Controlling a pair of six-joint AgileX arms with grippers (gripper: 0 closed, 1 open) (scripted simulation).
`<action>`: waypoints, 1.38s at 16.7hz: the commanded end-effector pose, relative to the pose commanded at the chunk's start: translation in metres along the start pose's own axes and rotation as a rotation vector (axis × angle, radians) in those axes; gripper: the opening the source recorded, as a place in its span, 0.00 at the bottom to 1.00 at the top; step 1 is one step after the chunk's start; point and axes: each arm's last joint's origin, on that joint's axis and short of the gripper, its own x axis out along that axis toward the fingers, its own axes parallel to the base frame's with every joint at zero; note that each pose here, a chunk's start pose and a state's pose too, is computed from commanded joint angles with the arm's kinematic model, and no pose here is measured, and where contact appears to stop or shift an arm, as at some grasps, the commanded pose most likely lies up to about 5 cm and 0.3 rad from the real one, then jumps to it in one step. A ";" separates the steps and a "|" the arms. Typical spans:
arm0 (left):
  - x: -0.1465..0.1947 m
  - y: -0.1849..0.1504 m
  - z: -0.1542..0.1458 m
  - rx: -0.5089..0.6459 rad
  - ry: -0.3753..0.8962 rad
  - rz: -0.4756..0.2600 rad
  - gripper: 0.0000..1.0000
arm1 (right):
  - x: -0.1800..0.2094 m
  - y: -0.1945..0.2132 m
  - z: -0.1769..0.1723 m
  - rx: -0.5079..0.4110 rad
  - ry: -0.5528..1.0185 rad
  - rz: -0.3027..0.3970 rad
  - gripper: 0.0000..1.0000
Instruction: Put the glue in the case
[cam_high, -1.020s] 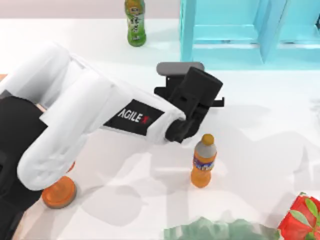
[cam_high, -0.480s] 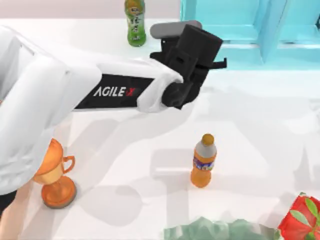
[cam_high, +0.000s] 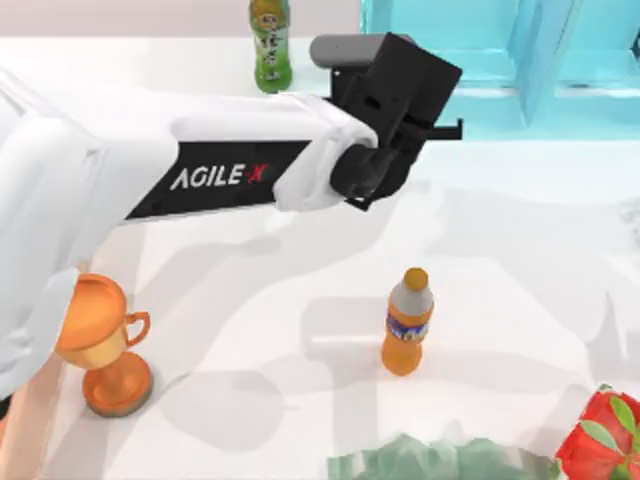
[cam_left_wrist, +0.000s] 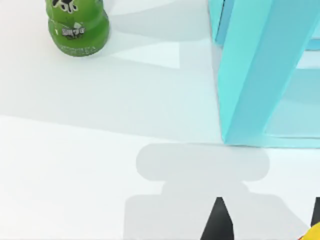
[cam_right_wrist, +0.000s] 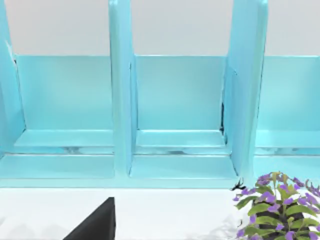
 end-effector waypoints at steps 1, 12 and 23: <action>0.000 0.000 0.000 0.000 0.000 0.000 0.00 | 0.000 0.000 0.000 0.000 0.000 0.000 1.00; -0.001 0.163 0.044 0.046 0.098 -0.036 0.00 | 0.000 0.000 0.000 0.000 0.000 0.000 1.00; -0.149 0.403 -0.045 0.031 0.012 -0.022 0.00 | 0.000 0.000 0.000 0.000 0.000 0.000 1.00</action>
